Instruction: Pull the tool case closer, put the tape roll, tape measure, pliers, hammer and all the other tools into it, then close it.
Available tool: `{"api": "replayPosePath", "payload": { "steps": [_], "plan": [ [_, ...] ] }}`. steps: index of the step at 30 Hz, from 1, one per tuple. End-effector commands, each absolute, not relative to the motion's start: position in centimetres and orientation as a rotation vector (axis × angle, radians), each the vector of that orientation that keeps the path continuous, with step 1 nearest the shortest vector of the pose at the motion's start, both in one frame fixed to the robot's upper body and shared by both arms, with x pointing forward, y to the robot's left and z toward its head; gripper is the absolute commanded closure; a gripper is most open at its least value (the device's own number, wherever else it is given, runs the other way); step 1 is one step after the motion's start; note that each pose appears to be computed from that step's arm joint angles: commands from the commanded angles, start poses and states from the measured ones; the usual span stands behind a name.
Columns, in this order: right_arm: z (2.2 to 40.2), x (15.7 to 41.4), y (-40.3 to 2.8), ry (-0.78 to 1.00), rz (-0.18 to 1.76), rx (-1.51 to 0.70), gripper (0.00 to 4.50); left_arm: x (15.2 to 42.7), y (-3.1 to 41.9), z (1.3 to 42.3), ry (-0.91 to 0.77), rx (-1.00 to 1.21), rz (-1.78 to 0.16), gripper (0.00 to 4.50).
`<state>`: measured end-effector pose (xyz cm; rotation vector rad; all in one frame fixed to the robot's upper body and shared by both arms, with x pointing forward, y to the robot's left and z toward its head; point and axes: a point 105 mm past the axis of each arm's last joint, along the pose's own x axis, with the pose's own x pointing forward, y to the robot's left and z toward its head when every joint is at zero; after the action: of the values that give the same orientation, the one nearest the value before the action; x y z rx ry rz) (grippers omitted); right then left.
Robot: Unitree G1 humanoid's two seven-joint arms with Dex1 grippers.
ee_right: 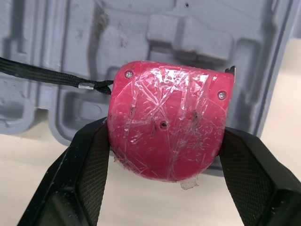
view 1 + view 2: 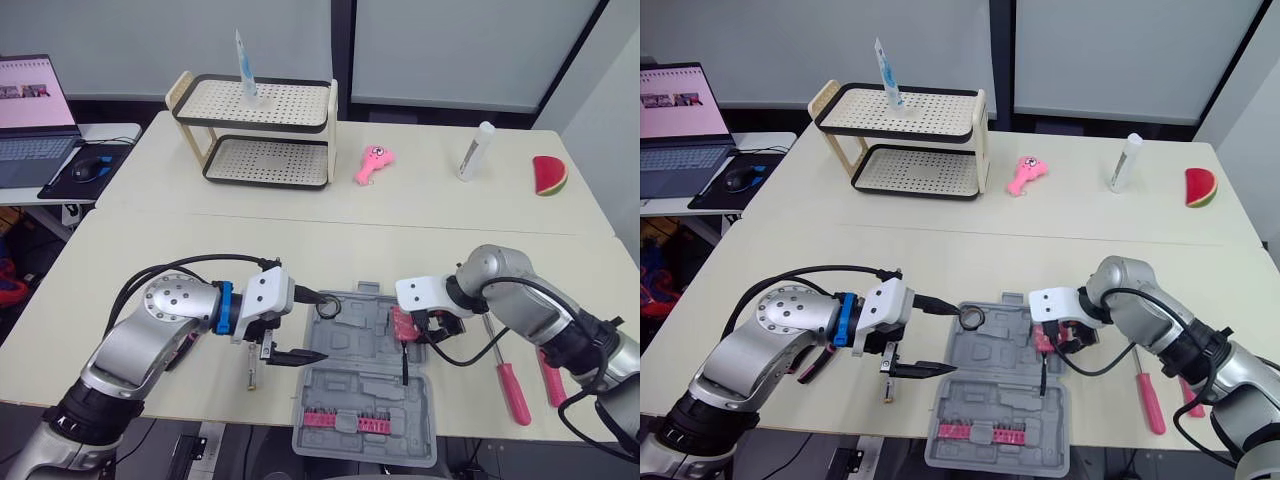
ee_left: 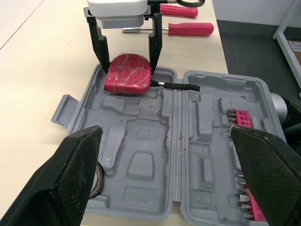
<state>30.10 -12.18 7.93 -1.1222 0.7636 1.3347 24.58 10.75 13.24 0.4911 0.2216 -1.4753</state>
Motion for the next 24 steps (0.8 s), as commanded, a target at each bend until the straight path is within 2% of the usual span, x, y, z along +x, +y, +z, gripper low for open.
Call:
{"api": "replayPosePath", "payload": {
  "steps": [1,15,19,24],
  "plan": [
    [8.4,30.8,-12.1,0.736,1.321,-1.172,1.37,24.3,10.0,13.9,0.184,0.524,-1.499,0.00],
    [8.4,31.7,-11.5,0.722,1.326,-1.205,1.37,24.0,10.0,13.1,0.182,0.526,-1.509,0.00],
    [8.9,31.6,-11.5,0.723,1.335,-1.193,0.06,24.0,10.0,12.9,0.181,0.525,-1.508,0.00],
    [10.5,31.3,-11.5,0.673,1.340,-1.180,0.02,23.9,10.0,12.8,0.182,0.520,-1.508,0.00]
  ]
}}
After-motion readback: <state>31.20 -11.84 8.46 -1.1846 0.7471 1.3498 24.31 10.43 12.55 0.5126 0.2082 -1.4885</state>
